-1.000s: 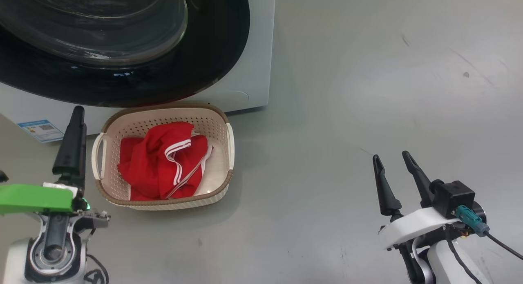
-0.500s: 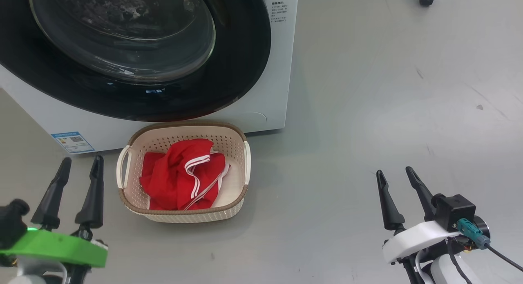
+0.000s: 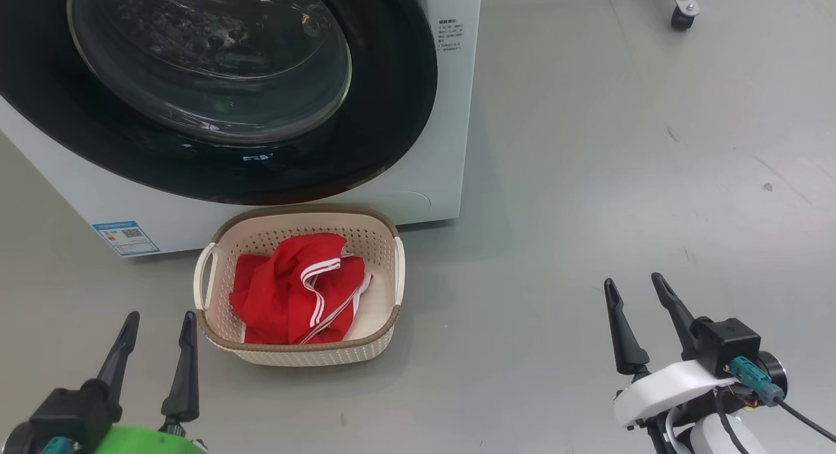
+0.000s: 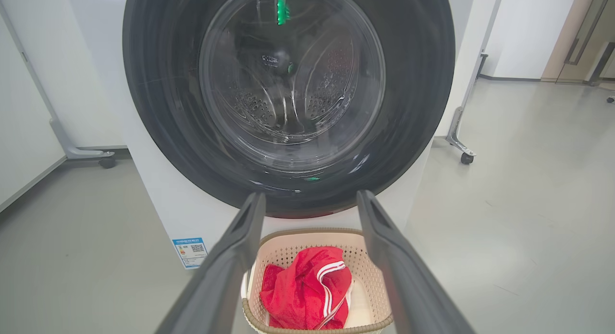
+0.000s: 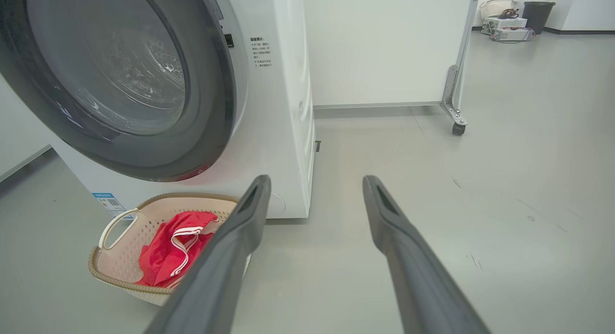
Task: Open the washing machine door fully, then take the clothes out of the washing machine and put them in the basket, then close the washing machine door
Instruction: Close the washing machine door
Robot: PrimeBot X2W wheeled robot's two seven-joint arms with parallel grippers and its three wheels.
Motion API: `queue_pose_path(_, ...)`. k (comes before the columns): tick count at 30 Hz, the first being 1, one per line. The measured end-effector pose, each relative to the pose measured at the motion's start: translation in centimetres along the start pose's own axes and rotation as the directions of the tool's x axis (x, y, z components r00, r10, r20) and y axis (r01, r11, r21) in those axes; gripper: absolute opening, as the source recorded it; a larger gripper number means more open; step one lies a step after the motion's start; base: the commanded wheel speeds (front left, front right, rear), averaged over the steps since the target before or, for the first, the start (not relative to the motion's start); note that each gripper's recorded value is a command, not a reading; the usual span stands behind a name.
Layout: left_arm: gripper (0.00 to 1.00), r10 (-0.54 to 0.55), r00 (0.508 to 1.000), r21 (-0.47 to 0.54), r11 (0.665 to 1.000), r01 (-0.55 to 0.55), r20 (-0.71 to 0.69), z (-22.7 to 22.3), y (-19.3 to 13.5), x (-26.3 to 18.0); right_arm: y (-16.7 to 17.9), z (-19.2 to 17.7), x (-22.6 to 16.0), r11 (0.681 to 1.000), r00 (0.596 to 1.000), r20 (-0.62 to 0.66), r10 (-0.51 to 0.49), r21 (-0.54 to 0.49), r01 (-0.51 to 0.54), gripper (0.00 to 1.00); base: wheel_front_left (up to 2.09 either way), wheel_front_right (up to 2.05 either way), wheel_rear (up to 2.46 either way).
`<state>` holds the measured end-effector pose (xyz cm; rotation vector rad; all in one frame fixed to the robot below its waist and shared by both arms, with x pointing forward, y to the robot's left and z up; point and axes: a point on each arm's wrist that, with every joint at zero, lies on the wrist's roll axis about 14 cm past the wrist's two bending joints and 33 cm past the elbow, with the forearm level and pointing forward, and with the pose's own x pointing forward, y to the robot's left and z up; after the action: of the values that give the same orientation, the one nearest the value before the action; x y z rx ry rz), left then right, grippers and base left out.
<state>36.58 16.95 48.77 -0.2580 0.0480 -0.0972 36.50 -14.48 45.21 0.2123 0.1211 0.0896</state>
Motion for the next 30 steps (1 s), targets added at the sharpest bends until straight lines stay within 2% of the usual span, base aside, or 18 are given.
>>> queue_pose_path(5,1.0,0.04,0.999,0.004,0.999,-0.04,-0.016,-0.8,0.3,-0.7,-0.3,0.3,-0.1,1.0,1.0,0.008,-0.004,-0.025,0.004,1.0,0.0,0.0,0.0)
queue_pose_path(30,1.0,0.067,0.998,0.003,0.998,-0.067,-0.005,-1.2,-0.4,-1.7,-0.6,0.9,-0.9,0.999,1.0,0.015,-0.02,-0.05,0.021,1.0,0.0,0.0,0.0)
